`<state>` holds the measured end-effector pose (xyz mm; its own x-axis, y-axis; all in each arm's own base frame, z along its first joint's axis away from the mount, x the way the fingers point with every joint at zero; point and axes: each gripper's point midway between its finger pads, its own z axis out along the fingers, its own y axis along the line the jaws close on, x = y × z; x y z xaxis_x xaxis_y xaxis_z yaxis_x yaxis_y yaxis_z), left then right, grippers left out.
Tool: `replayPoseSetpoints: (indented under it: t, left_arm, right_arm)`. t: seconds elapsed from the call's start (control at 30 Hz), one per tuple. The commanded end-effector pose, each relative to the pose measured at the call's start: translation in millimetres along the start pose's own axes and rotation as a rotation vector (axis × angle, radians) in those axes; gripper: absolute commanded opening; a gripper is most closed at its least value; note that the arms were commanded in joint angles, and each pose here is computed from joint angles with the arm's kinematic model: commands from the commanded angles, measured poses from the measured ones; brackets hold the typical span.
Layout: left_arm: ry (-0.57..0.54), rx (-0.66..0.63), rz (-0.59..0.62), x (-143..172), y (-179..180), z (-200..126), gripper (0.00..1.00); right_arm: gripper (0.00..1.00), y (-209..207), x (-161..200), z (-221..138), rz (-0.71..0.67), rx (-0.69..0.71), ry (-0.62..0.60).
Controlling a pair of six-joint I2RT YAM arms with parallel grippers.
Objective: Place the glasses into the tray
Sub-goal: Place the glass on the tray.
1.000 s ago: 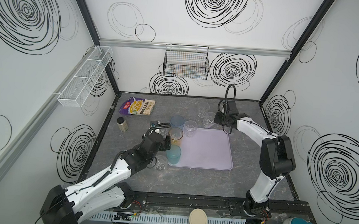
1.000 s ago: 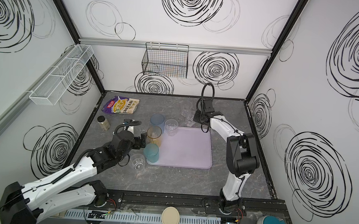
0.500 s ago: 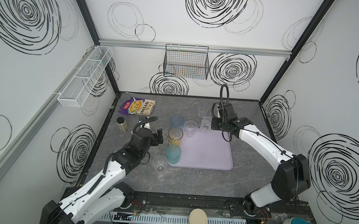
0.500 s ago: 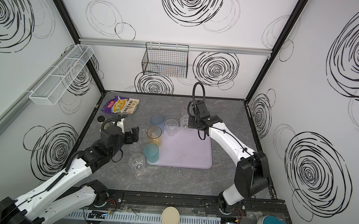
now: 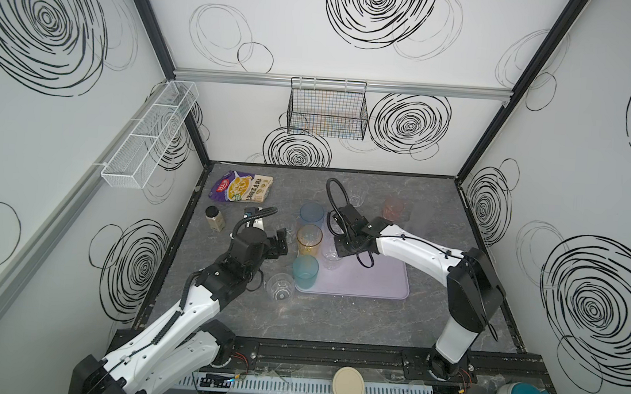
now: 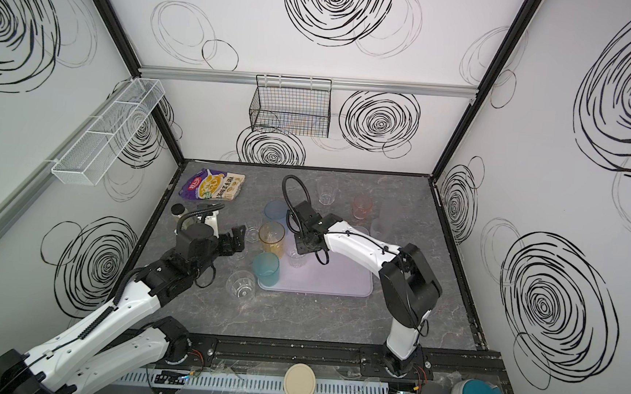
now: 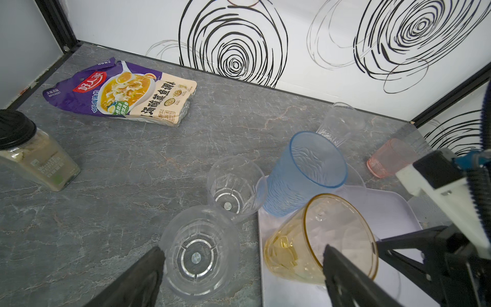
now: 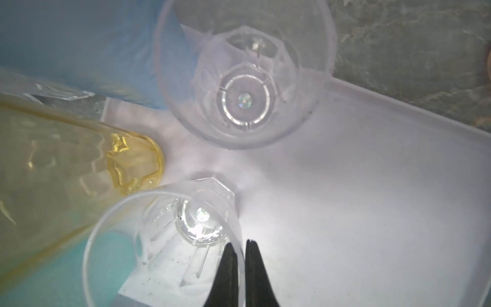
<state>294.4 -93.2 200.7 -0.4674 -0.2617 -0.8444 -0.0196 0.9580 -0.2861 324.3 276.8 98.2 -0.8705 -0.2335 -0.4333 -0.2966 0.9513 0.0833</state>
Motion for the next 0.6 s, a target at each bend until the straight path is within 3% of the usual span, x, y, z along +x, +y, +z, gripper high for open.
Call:
replayPoseSetpoints:
  t: [0.0, 0.33, 0.43, 0.57]
  left_arm:
    - [-0.008, 0.005, -0.026, -2, 4, -3, 0.96]
    - [-0.011, -0.001, -0.035, -4, 4, 2, 0.96]
    - [0.031, -0.003, -0.099, 6, 10, 7, 0.96]
    - [0.071, 0.075, -0.050, 18, -2, 11, 0.96]
  right_arm:
    - [0.02, 4, -10, -1, 0.009, 0.004, -0.016]
    - [0.02, -23, -15, -2, 0.002, 0.050, 0.002]
    - [0.02, -25, -16, -1, -0.003, 0.041, 0.011]
    - [0.02, -22, -18, 7, 0.002, 0.025, 0.009]
